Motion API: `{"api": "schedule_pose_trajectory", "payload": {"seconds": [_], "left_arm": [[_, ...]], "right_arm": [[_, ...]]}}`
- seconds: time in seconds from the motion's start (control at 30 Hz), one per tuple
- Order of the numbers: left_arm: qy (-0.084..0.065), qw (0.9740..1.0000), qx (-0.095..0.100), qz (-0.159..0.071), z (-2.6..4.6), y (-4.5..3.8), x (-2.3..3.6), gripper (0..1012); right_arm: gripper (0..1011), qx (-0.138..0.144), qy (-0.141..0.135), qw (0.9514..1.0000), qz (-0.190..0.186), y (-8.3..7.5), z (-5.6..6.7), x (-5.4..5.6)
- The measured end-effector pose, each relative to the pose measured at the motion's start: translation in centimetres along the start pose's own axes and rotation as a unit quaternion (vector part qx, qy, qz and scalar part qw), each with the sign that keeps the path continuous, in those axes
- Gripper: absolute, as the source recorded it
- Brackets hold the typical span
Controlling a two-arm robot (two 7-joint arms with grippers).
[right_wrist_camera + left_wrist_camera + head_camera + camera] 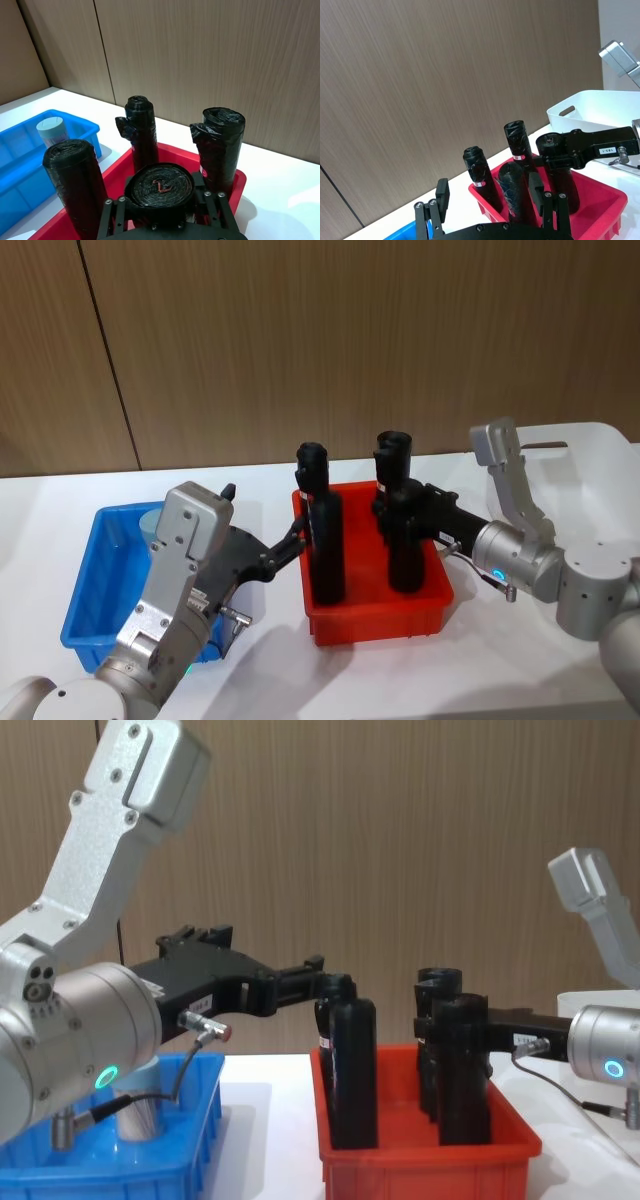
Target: Pick the cotton swabs from the blue box and place them into the white box.
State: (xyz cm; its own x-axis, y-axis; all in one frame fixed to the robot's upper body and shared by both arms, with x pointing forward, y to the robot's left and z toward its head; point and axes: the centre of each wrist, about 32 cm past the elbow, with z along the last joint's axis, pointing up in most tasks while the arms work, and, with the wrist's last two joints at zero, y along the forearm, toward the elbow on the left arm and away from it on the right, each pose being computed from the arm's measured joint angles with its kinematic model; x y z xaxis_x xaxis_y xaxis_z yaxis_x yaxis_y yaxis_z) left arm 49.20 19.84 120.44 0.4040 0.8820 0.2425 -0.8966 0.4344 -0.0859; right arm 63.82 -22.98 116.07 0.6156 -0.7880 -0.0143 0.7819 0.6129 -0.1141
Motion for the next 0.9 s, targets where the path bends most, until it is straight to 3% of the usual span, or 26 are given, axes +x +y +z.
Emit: {"api": "schedule_pose_trajectory", "payload": {"seconds": [0.2, 0.57, 0.9], "left_arm": [[0.000, 1.0000, 0.000, 0.000, 0.00, 0.00, 0.00, 1004], [0.000, 1.0000, 0.000, 0.000, 0.00, 0.00, 0.00, 1004], [0.000, 1.0000, 0.000, 0.000, 0.00, 0.00, 0.00, 1004]], "right_arm": [[547, 0.000, 0.000, 1.0000, 0.001, 0.1, 0.1, 0.0], [527, 0.017, 0.002, 0.9999, -0.003, -0.6, 1.0, 0.1], [527, 0.054, 0.000, 0.9984, -0.015, -2.2, 3.7, 0.3]]}}
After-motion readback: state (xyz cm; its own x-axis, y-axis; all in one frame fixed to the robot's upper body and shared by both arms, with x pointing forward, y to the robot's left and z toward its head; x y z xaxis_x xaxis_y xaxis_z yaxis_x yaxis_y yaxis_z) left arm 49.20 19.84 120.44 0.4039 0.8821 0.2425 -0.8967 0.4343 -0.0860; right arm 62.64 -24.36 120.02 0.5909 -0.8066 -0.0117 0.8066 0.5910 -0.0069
